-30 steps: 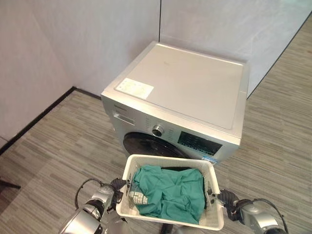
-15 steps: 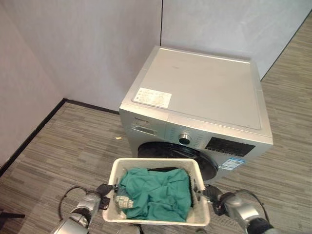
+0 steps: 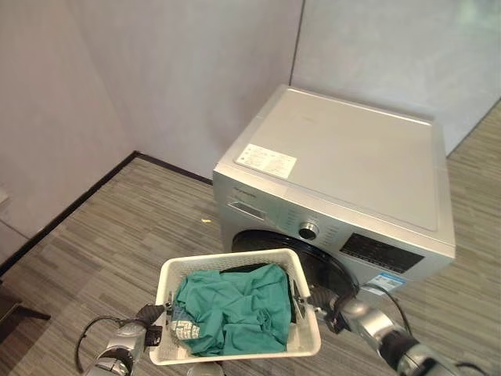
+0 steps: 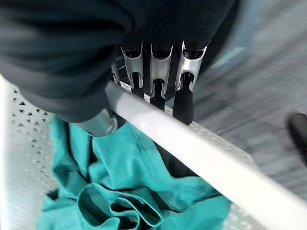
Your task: Grab the laundry basket,head to the washer,open it,put in the laundry and shut it.
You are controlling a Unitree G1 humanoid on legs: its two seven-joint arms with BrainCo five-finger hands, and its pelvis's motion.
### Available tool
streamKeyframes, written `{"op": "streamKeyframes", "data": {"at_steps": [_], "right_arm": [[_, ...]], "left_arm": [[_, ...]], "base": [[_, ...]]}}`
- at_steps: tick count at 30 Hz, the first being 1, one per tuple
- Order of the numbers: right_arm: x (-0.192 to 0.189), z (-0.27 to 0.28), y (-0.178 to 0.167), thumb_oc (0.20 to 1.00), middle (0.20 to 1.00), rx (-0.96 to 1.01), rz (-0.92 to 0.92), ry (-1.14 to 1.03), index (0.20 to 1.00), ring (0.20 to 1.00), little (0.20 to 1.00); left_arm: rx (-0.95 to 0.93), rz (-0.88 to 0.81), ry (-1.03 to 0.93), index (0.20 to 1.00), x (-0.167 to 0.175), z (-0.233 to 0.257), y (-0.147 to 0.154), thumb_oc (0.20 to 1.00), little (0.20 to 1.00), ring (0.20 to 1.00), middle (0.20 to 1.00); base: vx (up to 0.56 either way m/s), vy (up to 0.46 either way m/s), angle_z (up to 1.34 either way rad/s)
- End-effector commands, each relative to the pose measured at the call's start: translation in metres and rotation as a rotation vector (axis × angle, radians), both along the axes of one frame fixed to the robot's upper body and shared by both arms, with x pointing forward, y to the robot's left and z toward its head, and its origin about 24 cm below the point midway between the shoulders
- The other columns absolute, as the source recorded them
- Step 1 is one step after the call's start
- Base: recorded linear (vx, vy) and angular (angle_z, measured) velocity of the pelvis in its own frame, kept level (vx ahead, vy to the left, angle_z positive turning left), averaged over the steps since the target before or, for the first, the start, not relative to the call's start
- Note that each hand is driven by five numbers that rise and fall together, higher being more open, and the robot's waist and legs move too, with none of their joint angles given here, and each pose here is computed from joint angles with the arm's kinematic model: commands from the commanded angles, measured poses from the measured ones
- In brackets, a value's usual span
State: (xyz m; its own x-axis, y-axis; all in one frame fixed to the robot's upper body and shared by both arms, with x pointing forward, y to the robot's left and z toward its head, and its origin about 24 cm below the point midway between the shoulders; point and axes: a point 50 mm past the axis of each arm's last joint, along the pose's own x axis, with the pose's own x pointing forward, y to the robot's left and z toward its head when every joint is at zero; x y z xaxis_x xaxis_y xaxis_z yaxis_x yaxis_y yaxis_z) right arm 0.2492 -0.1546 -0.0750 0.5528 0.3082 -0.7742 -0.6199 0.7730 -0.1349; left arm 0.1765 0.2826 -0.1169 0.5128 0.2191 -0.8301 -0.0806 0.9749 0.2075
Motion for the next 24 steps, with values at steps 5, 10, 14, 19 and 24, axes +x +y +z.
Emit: {"op": "streamKeyframes", "data": {"at_steps": [5, 10, 14, 19, 24], "right_arm": [[0.057, 0.090, 0.148, 0.200, 0.200, 0.227, 0.501, -0.239, 0.200, 0.200, 0.200], [0.087, 0.140, 0.176, 0.200, 0.200, 0.165, 0.539, -0.390, 0.200, 0.200, 0.200], [0.102, 0.172, 0.188, 0.200, 0.200, 0.143, 0.536, -0.455, 0.200, 0.200, 0.200], [0.121, 0.208, 0.184, 0.200, 0.200, 0.099, 0.493, -0.534, 0.200, 0.200, 0.200], [0.145, 0.250, 0.157, 0.200, 0.200, 0.040, 0.407, -0.638, 0.200, 0.200, 0.200]], "left_arm": [[0.074, 0.003, -0.082, 0.200, 0.045, 0.039, 0.032, 0.200, 0.200, 0.200, 0.200], [0.162, 0.030, -0.176, 0.200, 0.070, 0.076, 0.061, 0.200, 0.200, 0.200, 0.200], [0.224, 0.021, -0.291, 0.200, 0.102, 0.118, 0.075, 0.200, 0.200, 0.200, 0.200], [0.268, -0.076, -0.451, 0.200, 0.155, 0.179, 0.060, 0.200, 0.200, 0.200, 0.200], [0.288, -0.181, -0.635, 0.200, 0.199, 0.247, 0.032, 0.200, 0.200, 0.200, 0.200]], "base": [[0.08, 0.001, 0.30], [0.06, -0.014, 0.20], [0.03, -0.008, 0.04], [0.03, -0.001, 0.01], [0.00, 0.010, -0.01]]}}
